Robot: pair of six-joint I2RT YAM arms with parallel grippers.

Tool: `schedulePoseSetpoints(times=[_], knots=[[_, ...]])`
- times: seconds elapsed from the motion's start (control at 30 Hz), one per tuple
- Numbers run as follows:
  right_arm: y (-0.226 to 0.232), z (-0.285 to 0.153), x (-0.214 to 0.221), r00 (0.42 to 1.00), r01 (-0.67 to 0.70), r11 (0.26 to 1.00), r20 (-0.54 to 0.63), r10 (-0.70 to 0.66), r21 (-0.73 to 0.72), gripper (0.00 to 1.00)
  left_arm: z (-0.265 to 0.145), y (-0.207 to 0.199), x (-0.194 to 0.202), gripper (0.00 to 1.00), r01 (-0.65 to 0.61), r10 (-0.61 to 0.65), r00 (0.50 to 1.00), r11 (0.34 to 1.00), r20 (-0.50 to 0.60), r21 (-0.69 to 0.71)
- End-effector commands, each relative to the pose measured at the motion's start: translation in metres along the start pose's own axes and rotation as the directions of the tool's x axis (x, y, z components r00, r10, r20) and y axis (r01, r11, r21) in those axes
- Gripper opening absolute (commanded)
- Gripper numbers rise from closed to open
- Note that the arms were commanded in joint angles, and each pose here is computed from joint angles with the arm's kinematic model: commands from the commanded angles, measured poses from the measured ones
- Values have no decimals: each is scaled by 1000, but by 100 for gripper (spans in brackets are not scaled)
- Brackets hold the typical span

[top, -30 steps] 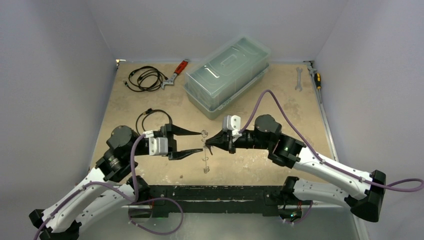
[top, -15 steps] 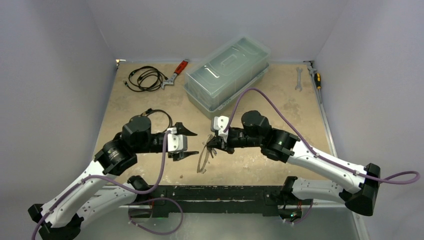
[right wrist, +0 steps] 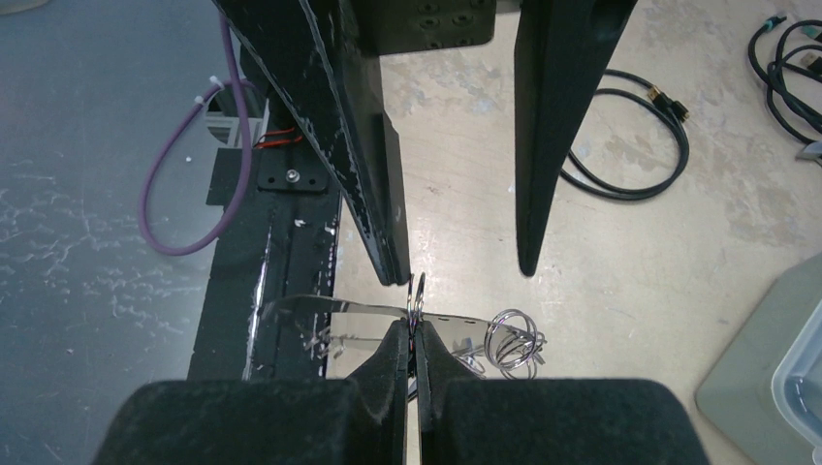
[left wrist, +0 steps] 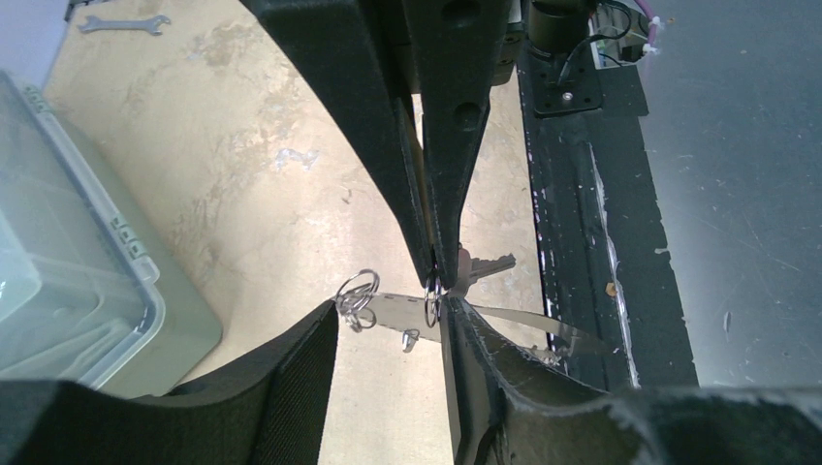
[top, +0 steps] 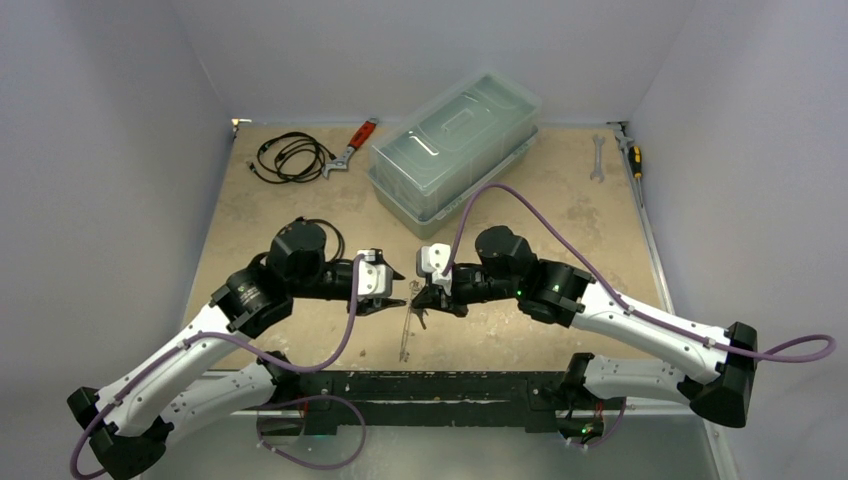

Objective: Put the keys on the keyring

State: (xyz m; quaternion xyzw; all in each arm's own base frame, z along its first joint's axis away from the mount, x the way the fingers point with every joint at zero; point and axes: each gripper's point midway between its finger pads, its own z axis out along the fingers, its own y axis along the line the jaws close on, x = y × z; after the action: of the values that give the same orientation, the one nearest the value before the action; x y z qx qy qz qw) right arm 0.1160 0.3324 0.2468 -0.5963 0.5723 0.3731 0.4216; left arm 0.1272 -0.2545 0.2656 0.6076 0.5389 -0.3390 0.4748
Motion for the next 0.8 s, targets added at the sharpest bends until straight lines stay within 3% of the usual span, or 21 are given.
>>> schedulePoseSetpoints(times=[0.0,0.23,0.67,0.77], knots=[[5,-9,-38,991,74,997,115,-71,-18,0,5,-7,-2,41,-4,3,1000,998,10,58],[7,-10,-40,989,79,997,128,-76,-20,0,11,-13,1,37,18,-18,1000,995,2,97],[13,-14,-47,984,93,995,155,-86,-35,0,20,-17,5,0,22,-22,1000,991,-1,134],[10,-16,-48,983,88,996,163,-85,-10,0,22,-13,5,0,11,-12,1000,994,10,111]])
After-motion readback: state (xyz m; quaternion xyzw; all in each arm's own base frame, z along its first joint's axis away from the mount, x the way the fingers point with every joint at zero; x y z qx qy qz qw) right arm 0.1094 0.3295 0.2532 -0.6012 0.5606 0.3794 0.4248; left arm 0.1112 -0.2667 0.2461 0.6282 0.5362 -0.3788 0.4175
